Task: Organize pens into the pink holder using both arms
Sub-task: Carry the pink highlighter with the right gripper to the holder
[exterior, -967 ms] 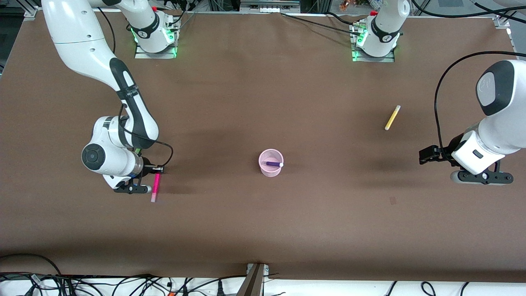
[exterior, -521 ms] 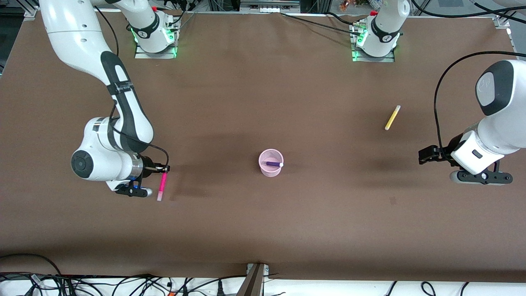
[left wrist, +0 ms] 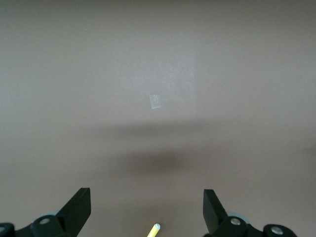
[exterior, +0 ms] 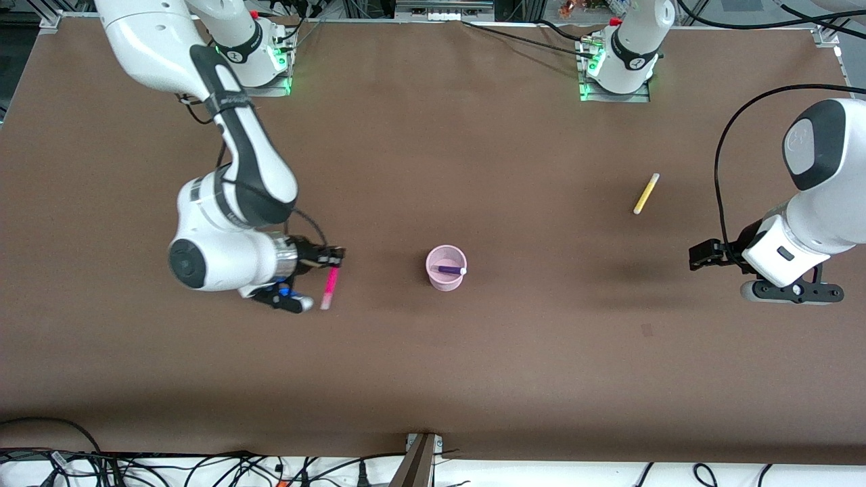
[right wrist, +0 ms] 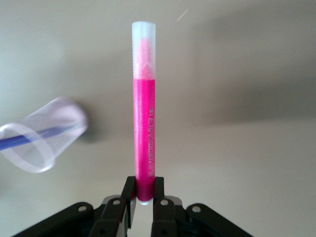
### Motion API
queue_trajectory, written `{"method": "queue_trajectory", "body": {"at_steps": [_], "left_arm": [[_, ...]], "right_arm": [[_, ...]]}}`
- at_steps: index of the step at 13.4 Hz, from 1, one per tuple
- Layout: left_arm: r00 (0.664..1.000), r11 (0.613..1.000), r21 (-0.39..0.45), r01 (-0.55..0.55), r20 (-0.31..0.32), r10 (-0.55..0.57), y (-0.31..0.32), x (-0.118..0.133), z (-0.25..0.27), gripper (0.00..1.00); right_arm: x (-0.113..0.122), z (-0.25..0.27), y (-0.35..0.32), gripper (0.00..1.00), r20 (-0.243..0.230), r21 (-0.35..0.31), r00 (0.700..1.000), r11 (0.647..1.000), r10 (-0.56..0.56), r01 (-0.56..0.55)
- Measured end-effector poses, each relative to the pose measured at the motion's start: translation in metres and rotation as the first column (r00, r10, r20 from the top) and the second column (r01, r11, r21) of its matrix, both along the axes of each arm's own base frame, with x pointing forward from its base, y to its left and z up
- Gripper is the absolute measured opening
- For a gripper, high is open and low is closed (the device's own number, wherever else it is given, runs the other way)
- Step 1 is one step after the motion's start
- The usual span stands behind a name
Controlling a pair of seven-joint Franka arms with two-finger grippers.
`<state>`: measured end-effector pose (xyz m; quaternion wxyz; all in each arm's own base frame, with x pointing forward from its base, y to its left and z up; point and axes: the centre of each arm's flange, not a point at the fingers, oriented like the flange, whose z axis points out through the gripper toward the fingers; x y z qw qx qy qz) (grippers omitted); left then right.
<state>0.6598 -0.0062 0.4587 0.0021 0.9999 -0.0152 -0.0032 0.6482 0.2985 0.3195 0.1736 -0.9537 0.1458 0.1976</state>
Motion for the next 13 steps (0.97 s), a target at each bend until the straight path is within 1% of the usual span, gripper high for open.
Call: {"method": "queue_trajectory", "body": {"at_steps": [2,4,7,9,11,13], "left_arm": [[1.000,1.000,0.000,0.000,-0.002,0.000,0.000,0.000,-0.001,1.00],[1.000,1.000,0.000,0.000,-0.004,0.000,0.000,0.000,-0.002,1.00],[1.000,1.000,-0.001,0.001,-0.007,-0.001,0.000,0.000,-0.005,1.00],[1.000,1.000,-0.001,0.001,-0.009,-0.001,0.000,0.001,-0.006,1.00],[1.000,1.000,-0.002,0.001,-0.011,-0.001,0.000,0.001,-0.007,1.00],[1.000,1.000,-0.002,0.001,-0.012,-0.001,0.000,0.001,-0.008,1.00]], "right_arm": [[-0.019,0.016,0.048,0.18,-0.074,0.032,0.995,0.997,-0.073,0.075],[-0.035,0.035,0.087,0.18,-0.132,0.069,0.984,0.989,-0.118,0.128],[-0.053,0.060,0.136,0.18,-0.195,0.156,0.962,0.962,-0.191,0.223],[-0.066,0.051,0.163,0.18,-0.244,0.192,0.947,0.947,-0.209,0.259],[-0.073,0.026,0.182,0.18,-0.266,0.200,0.937,0.938,-0.226,0.283],[-0.074,0.000,0.189,0.18,-0.272,0.191,0.930,0.933,-0.248,0.304]]}}
